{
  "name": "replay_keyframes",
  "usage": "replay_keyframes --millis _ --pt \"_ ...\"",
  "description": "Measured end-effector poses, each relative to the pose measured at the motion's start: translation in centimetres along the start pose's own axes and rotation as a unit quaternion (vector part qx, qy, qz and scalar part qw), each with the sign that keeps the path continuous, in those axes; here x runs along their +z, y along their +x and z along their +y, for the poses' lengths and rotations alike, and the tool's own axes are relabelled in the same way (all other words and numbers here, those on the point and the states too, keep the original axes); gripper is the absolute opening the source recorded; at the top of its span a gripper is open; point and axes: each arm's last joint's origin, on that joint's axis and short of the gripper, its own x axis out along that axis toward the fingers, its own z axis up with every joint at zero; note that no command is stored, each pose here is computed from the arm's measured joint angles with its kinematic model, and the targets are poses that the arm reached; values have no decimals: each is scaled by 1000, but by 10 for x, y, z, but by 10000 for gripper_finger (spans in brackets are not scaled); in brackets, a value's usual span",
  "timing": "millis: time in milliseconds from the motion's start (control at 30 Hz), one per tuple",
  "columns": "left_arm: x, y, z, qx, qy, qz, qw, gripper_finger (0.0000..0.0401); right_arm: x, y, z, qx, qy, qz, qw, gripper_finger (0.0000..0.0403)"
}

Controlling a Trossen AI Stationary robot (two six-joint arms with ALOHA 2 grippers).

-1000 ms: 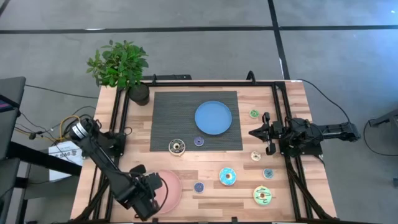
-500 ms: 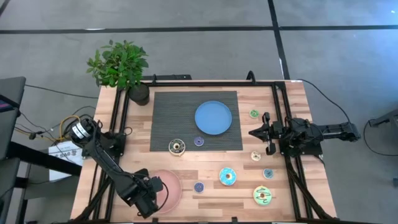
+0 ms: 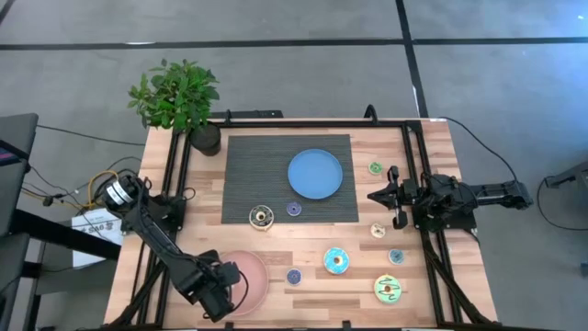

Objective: Pick & Place donuts
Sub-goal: Put the big white donut on the light orange plate, then put the small green donut on the blue plate

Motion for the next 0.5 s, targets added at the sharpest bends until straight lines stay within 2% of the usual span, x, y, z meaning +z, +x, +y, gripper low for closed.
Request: replay_keyframes --millis 267,400,500 --pt "5 -15 -8 -29 -10 18 999 193 0 0 0 0 0 0 1000 0" --pt "19 -38 -13 -22 -18 -2 1000 194 0 0 0 0 0 0 1000 0" --pt "36 -67 -12 -5 -25 -21 999 194 0 0 0 0 0 0 1000 0"
